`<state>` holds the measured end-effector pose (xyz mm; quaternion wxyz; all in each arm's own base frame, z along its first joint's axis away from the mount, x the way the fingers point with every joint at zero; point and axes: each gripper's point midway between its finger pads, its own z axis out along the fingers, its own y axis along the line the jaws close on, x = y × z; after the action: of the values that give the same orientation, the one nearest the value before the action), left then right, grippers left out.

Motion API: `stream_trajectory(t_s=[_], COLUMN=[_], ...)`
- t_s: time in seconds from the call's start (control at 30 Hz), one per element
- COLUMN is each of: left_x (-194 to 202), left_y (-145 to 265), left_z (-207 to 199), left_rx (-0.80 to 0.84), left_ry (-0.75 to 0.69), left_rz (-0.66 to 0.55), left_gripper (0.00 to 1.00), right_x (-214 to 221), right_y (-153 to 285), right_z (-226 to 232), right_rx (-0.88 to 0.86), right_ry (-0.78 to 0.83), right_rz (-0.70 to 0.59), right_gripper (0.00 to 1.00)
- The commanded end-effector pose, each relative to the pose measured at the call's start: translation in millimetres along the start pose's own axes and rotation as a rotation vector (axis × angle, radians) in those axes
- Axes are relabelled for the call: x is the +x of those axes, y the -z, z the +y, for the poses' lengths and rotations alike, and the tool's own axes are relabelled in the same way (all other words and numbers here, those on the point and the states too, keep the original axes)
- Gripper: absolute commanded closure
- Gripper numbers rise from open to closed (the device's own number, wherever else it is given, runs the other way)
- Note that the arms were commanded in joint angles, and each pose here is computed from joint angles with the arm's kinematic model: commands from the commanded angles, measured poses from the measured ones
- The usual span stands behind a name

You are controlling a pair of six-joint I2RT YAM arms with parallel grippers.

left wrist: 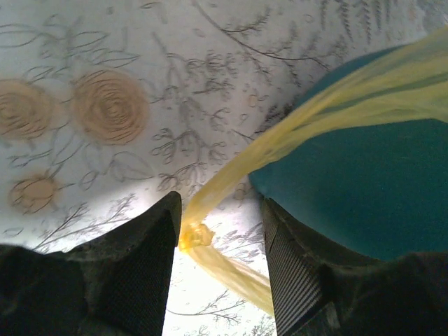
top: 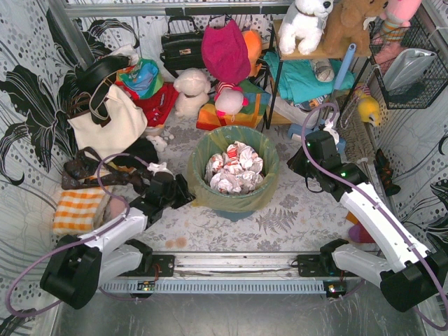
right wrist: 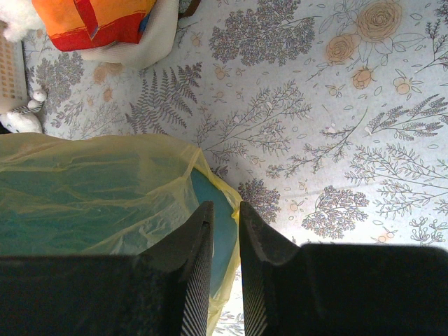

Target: Tie the trash bag

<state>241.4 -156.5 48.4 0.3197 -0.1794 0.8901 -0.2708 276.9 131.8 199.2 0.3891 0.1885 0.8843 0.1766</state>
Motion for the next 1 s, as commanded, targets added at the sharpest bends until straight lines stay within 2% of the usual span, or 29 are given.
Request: stream_trajectory(t_s=[0.0,0.27,0.4,0.6,0.97], left_x=[-13,-19,-18,-15,-8], left_y=[-3,-19,-26,-23,-21], left_z=[-40,-24,-12,7,28], left_rx=[0.200,0.140,0.080,-0.019,-0.140], left_ry=[-0.121,-0.174,-0.149,-0.101,-0.057], left_rz=[-0.036,-0.093,-0.086,-0.108,-0.109], left_gripper=[0.41,0.42,0.47,0.50,0.70], right_x=[-12,-11,-11,-11,-12], right_y=[7,7,8,10,12], right_z=[2,1,0,-4,-6], right_rx=[-0.006,-0.004,0.001,0.010,0.008], right_ry=[-0.007,-0.007,-0.007,-0.009,-0.017], right_rz=[-0.042,-0.041,-0.043,-0.054,-0.070], right_gripper=[0.79,0.79,0.79,0.79,0.79])
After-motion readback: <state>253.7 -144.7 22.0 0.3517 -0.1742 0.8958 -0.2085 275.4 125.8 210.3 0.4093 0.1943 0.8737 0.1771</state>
